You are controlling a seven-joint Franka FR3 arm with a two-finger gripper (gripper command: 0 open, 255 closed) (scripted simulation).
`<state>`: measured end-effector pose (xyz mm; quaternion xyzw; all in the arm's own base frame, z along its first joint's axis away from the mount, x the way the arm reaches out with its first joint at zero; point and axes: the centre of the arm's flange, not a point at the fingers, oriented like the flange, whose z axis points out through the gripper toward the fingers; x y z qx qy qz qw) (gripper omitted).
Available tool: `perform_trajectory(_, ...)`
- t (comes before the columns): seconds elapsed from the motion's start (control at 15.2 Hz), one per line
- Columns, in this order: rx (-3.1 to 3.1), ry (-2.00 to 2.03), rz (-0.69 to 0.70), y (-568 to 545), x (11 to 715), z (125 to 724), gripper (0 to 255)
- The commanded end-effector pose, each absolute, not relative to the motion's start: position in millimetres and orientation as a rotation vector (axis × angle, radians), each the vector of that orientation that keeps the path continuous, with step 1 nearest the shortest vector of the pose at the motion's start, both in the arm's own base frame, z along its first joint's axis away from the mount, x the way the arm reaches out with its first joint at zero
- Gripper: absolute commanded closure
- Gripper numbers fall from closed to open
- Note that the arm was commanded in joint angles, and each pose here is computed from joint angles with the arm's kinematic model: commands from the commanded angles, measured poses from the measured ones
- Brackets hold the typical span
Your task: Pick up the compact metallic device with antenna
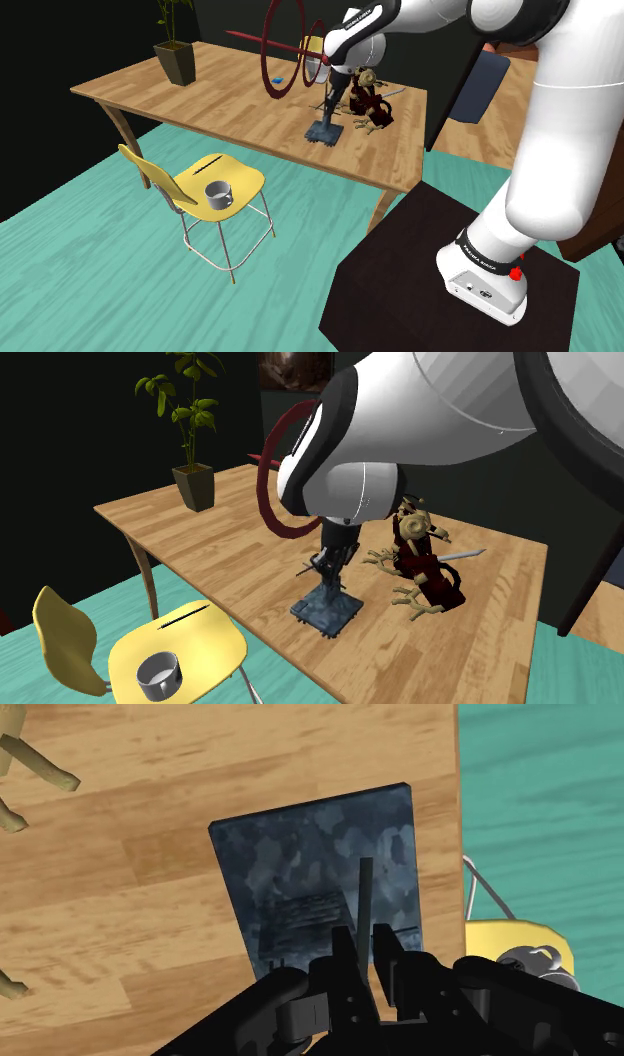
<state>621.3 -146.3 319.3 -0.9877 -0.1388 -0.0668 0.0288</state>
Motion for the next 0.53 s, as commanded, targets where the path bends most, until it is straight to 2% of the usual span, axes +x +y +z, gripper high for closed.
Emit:
perform_trajectory(0.0,-3.047,-0.428,-0.206,-146,623,330,255)
perform_trajectory(0.46,-3.047,-0.428,-0.206,-146,623,358,255)
